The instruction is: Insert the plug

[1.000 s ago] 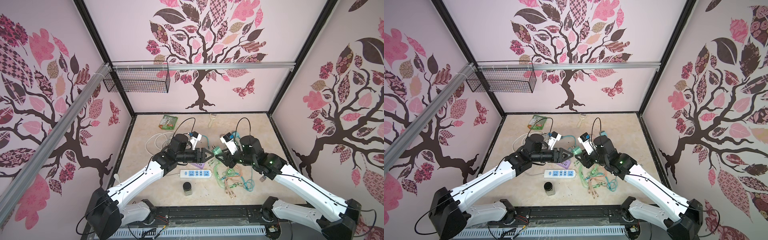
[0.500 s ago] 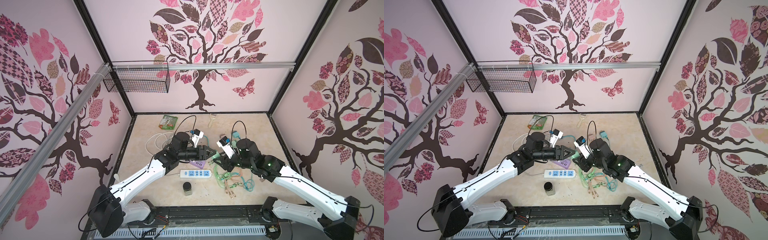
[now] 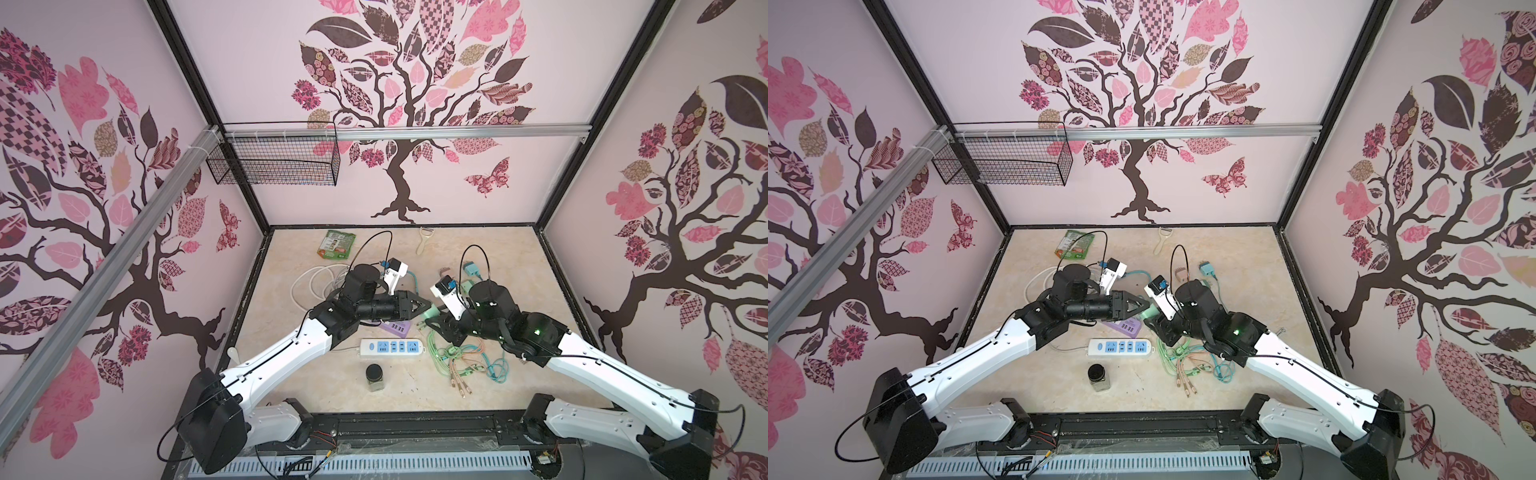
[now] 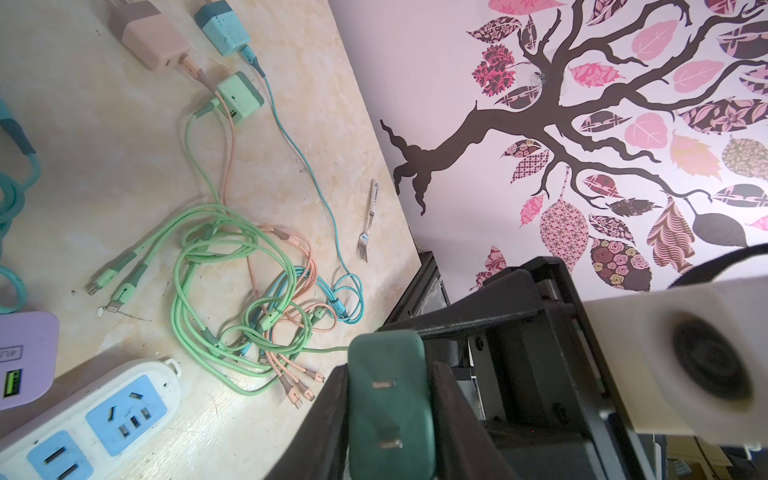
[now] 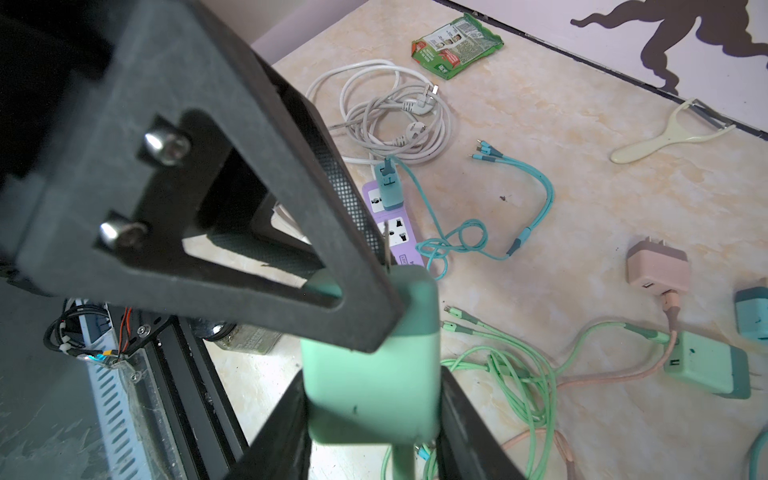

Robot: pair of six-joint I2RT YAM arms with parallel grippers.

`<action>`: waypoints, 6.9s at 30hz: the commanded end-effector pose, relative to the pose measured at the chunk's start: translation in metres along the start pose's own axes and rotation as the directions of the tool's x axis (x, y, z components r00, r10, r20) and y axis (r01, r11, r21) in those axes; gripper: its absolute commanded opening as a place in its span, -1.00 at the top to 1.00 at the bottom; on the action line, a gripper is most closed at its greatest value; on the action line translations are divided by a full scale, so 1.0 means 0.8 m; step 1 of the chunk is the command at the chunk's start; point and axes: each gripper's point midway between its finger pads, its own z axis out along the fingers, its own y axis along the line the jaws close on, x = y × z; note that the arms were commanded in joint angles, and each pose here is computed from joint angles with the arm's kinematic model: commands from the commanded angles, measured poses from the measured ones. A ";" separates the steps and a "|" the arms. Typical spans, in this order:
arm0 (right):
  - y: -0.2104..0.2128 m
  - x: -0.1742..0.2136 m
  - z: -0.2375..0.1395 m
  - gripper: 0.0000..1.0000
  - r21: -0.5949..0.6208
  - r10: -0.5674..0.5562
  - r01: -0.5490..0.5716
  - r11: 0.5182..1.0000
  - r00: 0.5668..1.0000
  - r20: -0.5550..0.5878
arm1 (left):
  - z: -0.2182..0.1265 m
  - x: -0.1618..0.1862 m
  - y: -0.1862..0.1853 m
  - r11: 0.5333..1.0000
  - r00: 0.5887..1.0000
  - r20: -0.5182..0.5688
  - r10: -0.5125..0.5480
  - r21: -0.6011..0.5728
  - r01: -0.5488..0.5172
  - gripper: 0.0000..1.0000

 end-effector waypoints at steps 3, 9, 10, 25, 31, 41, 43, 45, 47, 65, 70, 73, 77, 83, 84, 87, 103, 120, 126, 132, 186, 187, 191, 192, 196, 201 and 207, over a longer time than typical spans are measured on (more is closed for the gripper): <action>-0.007 -0.029 -0.009 0.55 0.043 -0.020 0.017 0.999 0.997 0.069 | -0.001 -0.008 -0.030 0.997 0.999 -0.001 0.050 0.067 -0.050 0.21; -0.004 -0.030 -0.010 0.55 0.028 -0.027 0.025 0.999 0.997 0.074 | -0.001 -0.007 -0.032 0.996 0.998 -0.008 0.057 0.075 -0.056 0.23; -0.003 -0.029 -0.009 0.55 0.025 -0.029 0.027 0.999 0.997 0.072 | -0.001 -0.008 -0.031 0.996 0.998 -0.006 0.056 0.073 -0.055 0.25; -0.009 -0.032 -0.049 -0.33 0.045 0.055 -0.064 0.997 0.981 0.185 | 0.005 -0.019 -0.024 0.995 0.996 0.047 0.079 0.059 -0.081 0.70; 0.019 -0.044 -0.085 -0.45 -0.116 0.171 -0.143 0.983 0.945 0.279 | 0.011 -0.033 -0.023 0.992 0.990 0.114 0.084 0.085 -0.094 0.88; 0.059 -0.050 -0.094 -0.20 -0.424 0.375 -0.221 0.878 0.868 0.324 | -0.012 -0.052 -0.072 0.947 0.960 0.259 0.104 0.270 -0.176 1.00; 0.056 -0.057 -0.098 -0.17 -0.464 0.419 -0.233 0.855 0.837 0.352 | -0.020 -0.051 -0.080 0.936 0.954 0.282 0.104 0.297 -0.190 1.00; 0.050 -0.064 -0.101 -0.14 -0.511 0.475 -0.253 0.822 0.799 0.369 | -0.030 -0.052 -0.088 0.924 0.945 0.313 0.097 0.325 -0.203 1.00; 0.041 -0.071 -0.104 -0.11 -0.555 0.531 -0.271 0.786 0.757 0.382 | -0.039 -0.053 -0.094 0.914 0.937 0.339 0.090 0.345 -0.213 1.00; 0.042 -0.124 -0.125 0.06 -0.664 0.596 -0.182 0.726 0.647 0.475 | -0.073 -0.050 -0.125 0.837 0.911 0.410 0.037 0.485 -0.253 1.00; 0.036 -0.126 -0.118 0.06 -0.652 0.608 -0.212 0.728 0.640 0.470 | -0.082 -0.047 -0.133 0.825 0.902 0.429 0.054 0.490 -0.282 1.00; 0.031 -0.126 -0.113 0.04 -0.637 0.609 -0.231 0.736 0.637 0.472 | -0.086 -0.048 -0.137 0.821 0.896 0.439 0.061 0.488 -0.296 1.00; 0.029 -0.127 -0.113 0.02 -0.627 0.604 -0.236 0.743 0.639 0.476 | -0.088 -0.047 -0.136 0.823 0.892 0.447 0.069 0.480 -0.304 1.00; 0.029 -0.129 -0.114 0.00 -0.625 0.601 -0.229 0.746 0.636 0.485 | -0.085 -0.046 -0.134 0.833 0.891 0.446 0.079 0.462 -0.305 1.00; 0.029 -0.131 -0.116 -0.01 -0.626 0.600 -0.224 0.747 0.631 0.491 | -0.083 -0.044 -0.135 0.831 0.893 0.442 0.081 0.465 -0.305 1.00; 0.030 -0.136 -0.120 -0.01 -0.640 0.607 -0.210 0.739 0.619 0.498 | -0.082 -0.041 -0.139 0.822 0.894 0.440 0.089 0.474 -0.315 1.00; 0.039 -0.157 -0.135 0.17 -0.689 0.620 -0.144 0.710 0.593 0.514 | -0.072 -0.036 -0.138 0.814 0.894 0.439 0.086 0.486 -0.317 1.00; 0.044 -0.168 -0.142 0.20 -0.708 0.623 -0.119 0.696 0.589 0.514 | -0.067 -0.030 -0.137 0.809 0.893 0.439 0.102 0.486 -0.332 1.00; 0.045 -0.169 -0.145 0.28 -0.708 0.622 -0.112 0.698 0.586 0.520 | -0.064 -0.029 -0.135 0.810 0.893 0.439 0.099 0.486 -0.329 1.00; 0.040 -0.164 -0.140 0.42 -0.678 0.606 -0.134 0.723 0.594 0.529 | -0.061 -0.025 -0.124 0.833 0.901 0.424 0.091 0.463 -0.302 1.00; -0.116 -0.281 0.073 0.61 -0.111 0.151 -0.121 0.987 0.931 0.333 | -0.165 0.060 0.142 0.920 0.905 0.423 0.042 -0.370 0.130 -0.30; -0.119 -0.276 0.083 0.62 -0.108 0.152 -0.124 0.986 0.937 0.315 | -0.165 0.061 0.144 0.917 0.906 0.422 0.040 -0.375 0.133 -0.30; -0.129 -0.240 0.122 0.64 -0.104 0.166 -0.145 0.984 0.959 0.231 | -0.164 0.066 0.158 0.902 0.909 0.415 0.030 -0.404 0.154 -0.31; -0.131 -0.227 0.131 0.65 -0.104 0.173 -0.154 0.983 0.963 0.209 | -0.164 0.067 0.161 0.897 0.910 0.414 0.029 -0.412 0.159 -0.32; -0.128 -0.177 0.154 0.67 -0.129 0.204 -0.189 0.974 0.971 0.122 | -0.162 0.071 0.174 0.883 0.913 0.408 0.023 -0.436 0.173 -0.32; -0.119 -0.123 0.157 0.67 -0.147 0.223 -0.214 0.966 0.973 0.053 | -0.159 0.071 0.194 0.862 0.916 0.400 0.010 -0.467 0.195 -0.32; -0.106 -0.081 0.152 0.66 -0.166 0.228 -0.226 0.960 0.974 -0.005 | -0.157 0.062 0.223 0.861 0.904 0.421 -0.075 -0.429 0.271 -0.31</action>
